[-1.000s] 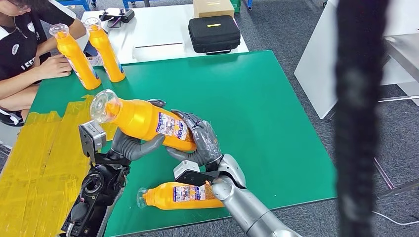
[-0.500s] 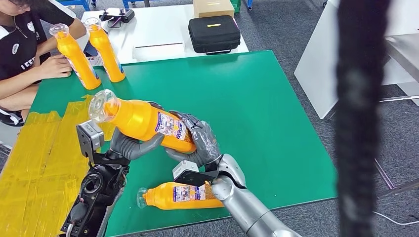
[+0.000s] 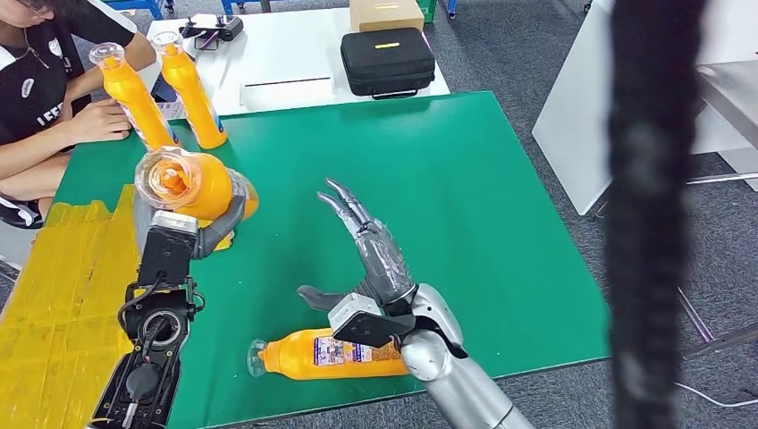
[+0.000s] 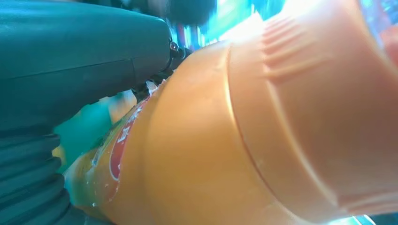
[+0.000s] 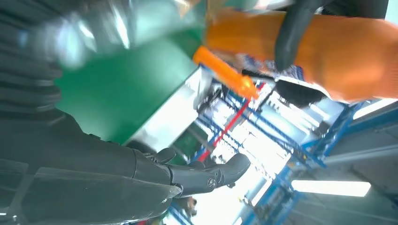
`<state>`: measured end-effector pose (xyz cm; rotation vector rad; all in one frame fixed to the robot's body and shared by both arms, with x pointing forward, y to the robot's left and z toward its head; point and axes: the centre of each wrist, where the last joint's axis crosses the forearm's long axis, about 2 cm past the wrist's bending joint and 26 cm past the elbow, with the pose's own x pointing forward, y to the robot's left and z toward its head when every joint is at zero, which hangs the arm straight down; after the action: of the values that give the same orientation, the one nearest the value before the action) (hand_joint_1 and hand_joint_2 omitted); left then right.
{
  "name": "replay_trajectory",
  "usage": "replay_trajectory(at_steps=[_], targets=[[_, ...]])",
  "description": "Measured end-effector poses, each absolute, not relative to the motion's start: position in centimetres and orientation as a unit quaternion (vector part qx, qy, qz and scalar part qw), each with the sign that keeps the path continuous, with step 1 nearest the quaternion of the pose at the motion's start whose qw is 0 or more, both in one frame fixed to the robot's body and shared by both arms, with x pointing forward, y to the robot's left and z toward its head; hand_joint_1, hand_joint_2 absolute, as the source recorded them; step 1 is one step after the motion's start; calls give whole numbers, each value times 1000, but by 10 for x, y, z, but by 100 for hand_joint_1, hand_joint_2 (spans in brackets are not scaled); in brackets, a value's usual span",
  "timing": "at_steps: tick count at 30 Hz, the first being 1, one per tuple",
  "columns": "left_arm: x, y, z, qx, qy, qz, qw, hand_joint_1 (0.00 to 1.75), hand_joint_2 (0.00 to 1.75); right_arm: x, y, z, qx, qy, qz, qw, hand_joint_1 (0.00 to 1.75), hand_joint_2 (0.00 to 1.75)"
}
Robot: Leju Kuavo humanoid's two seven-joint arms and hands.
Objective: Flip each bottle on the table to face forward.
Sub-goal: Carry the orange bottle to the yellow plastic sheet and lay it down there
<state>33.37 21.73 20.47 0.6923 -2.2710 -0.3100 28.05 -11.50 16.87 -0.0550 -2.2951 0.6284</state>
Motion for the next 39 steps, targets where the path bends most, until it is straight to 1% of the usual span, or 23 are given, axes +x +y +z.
replay_trajectory(at_steps=[3,5,7,9,12,16,20,24,26,30,34,39], targets=[[334,226,204,405,-843,-158,318,175,175,275,-122,173,15,-889,238,392,0,175],[336,231,201,484,-797,-208,295,175,175,272,-126,177,43,-883,237,404,0,175],[340,237,196,556,-731,-264,294,175,175,270,-130,180,68,-876,241,412,0,175],[346,243,192,606,-664,-302,317,175,175,269,-134,182,83,-870,248,417,0,175],[358,244,185,631,-589,-350,363,175,175,269,-140,184,95,-858,260,433,0,175],[368,242,165,624,-501,-447,399,175,175,271,-146,183,77,-841,283,455,0,175],[375,248,148,609,-448,-504,418,175,175,273,-151,182,49,-834,296,462,0,175],[378,253,138,597,-415,-533,432,175,175,273,-153,181,35,-832,303,463,0,0],[380,256,133,588,-393,-551,443,173,175,273,-154,181,26,-831,309,462,0,0],[380,258,122,571,-362,-576,459,1,175,272,-155,180,16,-828,315,463,0,0],[381,261,115,564,-339,-581,479,0,175,271,-155,180,7,-825,321,466,0,0],[380,263,111,574,-331,-561,496,0,175,271,-155,180,1,-820,329,469,0,0]])
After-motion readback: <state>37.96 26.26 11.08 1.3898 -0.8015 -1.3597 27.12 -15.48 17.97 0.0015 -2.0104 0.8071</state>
